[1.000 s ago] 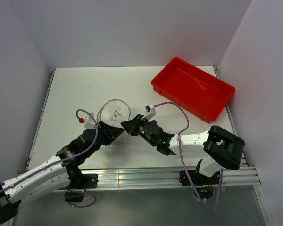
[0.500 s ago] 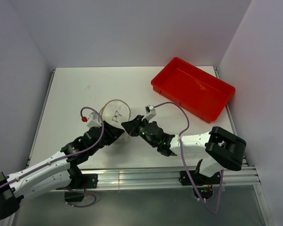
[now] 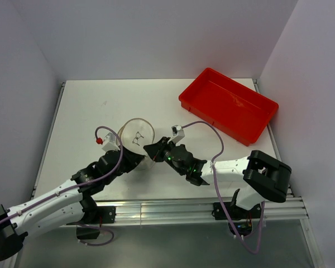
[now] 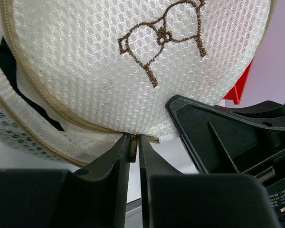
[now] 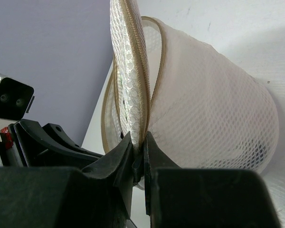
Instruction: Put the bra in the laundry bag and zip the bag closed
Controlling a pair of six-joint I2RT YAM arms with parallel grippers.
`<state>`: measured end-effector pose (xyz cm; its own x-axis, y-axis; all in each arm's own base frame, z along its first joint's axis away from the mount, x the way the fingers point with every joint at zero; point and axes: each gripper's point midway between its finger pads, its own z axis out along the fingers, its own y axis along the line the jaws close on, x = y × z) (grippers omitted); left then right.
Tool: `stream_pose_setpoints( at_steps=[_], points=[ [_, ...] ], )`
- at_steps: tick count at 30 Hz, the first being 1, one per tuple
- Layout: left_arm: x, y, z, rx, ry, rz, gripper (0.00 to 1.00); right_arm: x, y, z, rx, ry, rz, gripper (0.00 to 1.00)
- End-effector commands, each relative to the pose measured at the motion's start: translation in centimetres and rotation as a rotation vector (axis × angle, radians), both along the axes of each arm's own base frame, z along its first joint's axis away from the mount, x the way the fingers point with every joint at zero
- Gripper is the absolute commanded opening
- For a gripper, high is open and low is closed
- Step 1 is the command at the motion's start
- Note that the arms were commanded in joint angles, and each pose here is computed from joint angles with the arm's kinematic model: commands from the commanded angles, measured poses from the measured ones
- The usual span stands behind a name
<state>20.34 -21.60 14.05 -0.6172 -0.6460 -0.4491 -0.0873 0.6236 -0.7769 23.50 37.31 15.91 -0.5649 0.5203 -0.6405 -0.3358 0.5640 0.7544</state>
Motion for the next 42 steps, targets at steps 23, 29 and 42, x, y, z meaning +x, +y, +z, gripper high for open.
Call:
stream_pose_setpoints(
  at_steps=[23, 29, 42],
  points=[
    [0.3, 6.7, 3.7, 0.295, -0.139, 0.107, 0.00, 4.5, -3.8, 1.3, -0.084, -0.016, 0.324, 0.00],
    [0.5, 7.4, 3.5, 0.333, -0.159, 0.120, 0.00, 8.5, -5.0, 2.1, -0.171, -0.035, 0.290, 0.00],
    [1.3, 3.8, 7.3, 0.184, -0.322, 0.015, 0.00, 16.2, -4.6, 2.5, -0.305, 0.024, 0.242, 0.15]
  ],
)
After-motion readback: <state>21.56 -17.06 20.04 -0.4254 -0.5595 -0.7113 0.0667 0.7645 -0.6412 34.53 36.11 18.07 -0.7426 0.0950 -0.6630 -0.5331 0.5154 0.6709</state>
